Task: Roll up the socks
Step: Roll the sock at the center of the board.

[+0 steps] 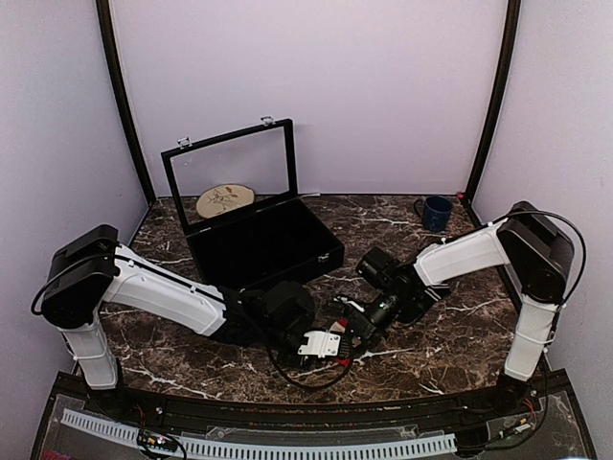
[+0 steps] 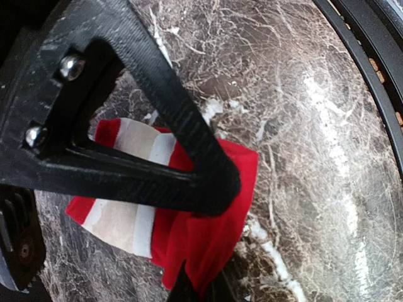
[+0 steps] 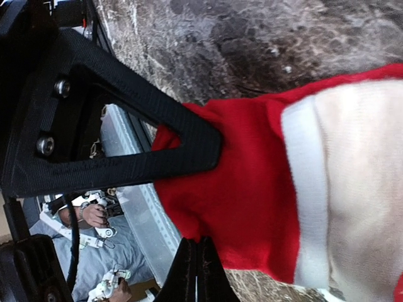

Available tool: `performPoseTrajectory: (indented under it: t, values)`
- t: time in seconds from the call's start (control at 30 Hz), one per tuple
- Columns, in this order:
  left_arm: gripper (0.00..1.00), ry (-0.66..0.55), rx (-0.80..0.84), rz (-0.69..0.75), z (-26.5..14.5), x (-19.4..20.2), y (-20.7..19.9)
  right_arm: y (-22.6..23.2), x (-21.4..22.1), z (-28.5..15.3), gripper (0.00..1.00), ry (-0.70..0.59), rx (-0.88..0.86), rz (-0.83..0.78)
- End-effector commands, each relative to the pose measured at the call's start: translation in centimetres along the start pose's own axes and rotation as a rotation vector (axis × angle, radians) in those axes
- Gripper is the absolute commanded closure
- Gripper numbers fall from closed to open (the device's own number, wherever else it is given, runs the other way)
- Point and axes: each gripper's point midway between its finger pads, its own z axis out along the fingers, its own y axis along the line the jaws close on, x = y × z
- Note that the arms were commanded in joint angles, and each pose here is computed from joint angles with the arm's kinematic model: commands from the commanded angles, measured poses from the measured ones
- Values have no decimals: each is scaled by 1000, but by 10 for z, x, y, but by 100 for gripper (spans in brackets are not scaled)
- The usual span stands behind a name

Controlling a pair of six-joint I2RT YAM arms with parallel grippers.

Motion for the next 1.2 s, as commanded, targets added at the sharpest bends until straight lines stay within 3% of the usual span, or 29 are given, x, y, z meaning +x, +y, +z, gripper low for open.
performPoseTrajectory:
  t: [0.0,0.2,0.43,1.17]
  values:
    - [100,79,85,-53,2,9,-12,-12,-10,-8,100,-30,95,-22]
    - [100,112,158,-110,0,12,-23,-17,-13,-14,88,-74,152,-35]
    - [100,144,226,-158,-1,18,-29,-15,-19,-21,83,-187,167,-26]
    - [100,179,484,-341,-3,7,-21,-33,6,-65,79,-626,607,-76]
